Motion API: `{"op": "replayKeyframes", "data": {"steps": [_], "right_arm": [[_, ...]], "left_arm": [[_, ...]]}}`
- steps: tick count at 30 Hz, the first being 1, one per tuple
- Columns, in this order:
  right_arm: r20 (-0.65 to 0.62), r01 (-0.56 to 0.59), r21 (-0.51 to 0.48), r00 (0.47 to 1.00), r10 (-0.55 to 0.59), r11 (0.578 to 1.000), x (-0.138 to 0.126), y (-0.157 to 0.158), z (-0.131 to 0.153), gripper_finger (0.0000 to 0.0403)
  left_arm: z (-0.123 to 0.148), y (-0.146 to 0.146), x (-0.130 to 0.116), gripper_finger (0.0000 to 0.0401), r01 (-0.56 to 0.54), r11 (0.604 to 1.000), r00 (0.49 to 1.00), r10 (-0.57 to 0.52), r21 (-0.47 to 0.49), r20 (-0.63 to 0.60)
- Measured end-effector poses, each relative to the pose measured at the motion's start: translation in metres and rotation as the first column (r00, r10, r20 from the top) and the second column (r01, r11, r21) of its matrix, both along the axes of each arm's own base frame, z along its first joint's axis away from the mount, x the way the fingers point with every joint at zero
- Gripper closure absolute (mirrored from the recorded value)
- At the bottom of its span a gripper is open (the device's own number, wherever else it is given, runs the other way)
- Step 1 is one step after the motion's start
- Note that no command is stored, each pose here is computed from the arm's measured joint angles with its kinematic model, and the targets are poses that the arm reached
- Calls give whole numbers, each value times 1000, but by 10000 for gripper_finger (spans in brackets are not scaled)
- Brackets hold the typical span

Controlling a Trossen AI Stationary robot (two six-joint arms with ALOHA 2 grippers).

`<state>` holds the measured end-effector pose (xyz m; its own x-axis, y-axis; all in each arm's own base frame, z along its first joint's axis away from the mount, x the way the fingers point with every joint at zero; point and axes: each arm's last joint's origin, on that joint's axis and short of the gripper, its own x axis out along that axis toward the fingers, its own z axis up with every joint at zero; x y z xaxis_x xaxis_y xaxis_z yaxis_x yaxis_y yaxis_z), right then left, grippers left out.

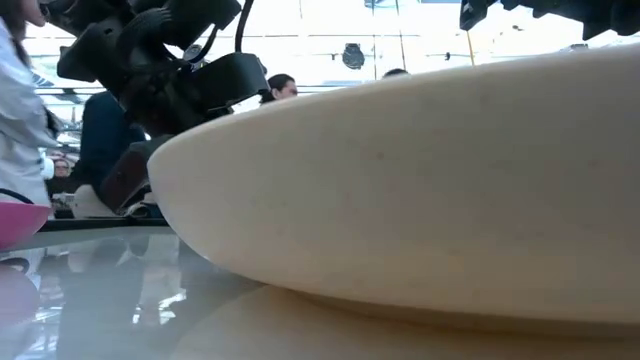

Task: Place and stack plates onto a shelf
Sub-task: Stack the black plate on top of the purple plate on the shelf

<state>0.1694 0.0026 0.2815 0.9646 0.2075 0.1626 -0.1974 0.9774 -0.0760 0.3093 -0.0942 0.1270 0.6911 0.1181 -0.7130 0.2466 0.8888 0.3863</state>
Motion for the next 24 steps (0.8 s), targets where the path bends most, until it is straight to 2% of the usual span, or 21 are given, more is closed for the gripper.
{"op": "replayKeyframes", "data": {"steps": [5,14,19,24], "right_arm": [[0,0,0,1000,0,1000,0,0,0,284],[0,0,0,1000,0,1000,0,0,0,284],[-4,0,0,1000,0,1000,0,0,0,284],[-3,0,-2,1000,0,1000,0,0,0,284]], "left_arm": [[19,-6,-3,390,43,999,997,-42,-15,60],[112,-13,-11,391,112,993,972,-118,40,202],[160,3,-22,391,63,990,978,-87,127,191],[198,30,-29,391,18,975,988,-53,222,149]]}}
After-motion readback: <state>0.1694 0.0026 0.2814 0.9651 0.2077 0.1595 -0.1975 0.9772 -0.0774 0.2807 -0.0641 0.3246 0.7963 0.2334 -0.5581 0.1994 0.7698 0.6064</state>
